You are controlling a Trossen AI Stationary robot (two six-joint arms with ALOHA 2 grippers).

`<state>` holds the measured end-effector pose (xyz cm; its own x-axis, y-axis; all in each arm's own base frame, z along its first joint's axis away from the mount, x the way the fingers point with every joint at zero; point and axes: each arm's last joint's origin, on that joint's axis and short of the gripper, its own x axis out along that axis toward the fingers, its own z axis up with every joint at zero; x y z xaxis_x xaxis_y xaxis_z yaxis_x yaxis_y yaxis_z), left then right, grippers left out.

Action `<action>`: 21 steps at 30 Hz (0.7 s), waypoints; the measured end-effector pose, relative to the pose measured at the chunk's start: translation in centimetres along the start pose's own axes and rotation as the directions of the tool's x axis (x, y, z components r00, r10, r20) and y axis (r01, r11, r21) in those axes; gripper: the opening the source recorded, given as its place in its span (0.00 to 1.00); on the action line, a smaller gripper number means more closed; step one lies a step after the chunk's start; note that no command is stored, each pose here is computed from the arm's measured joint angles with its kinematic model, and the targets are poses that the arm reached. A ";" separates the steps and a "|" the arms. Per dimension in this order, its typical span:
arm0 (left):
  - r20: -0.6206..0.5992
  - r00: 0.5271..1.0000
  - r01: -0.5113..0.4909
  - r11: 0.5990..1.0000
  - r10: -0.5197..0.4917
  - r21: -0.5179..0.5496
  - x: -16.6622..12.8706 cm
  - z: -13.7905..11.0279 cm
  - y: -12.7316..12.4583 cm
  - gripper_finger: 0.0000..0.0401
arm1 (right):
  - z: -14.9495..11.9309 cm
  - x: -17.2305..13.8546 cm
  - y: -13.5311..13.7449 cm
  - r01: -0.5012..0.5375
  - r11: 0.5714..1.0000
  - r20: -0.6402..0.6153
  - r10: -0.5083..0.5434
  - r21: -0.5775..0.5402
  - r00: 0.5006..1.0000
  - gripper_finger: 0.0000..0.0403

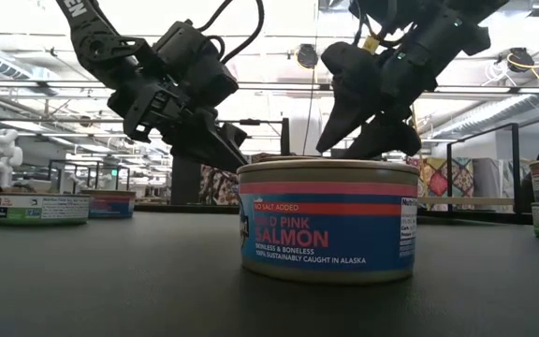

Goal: Stack canned seafood by type on shelf
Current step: Stack the blue pink tuna can on top of the other blue pink tuna can on the shelf

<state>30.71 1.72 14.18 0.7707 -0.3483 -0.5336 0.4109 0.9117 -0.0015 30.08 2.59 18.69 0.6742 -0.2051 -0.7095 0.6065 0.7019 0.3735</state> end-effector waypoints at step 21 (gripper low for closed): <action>-0.017 1.000 -0.017 1.000 0.017 -0.006 1.0 -0.9 0.2 0.01 | -1.7 0.1 0.2 -0.023 0.997 0.108 0.015 0.069 0.994 0.57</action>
<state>31.12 1.79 12.92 0.7692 -0.3293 -0.5476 0.3952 0.9186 0.0028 29.55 3.89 17.72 0.7250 -0.2672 -0.6348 0.6186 0.6578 0.4297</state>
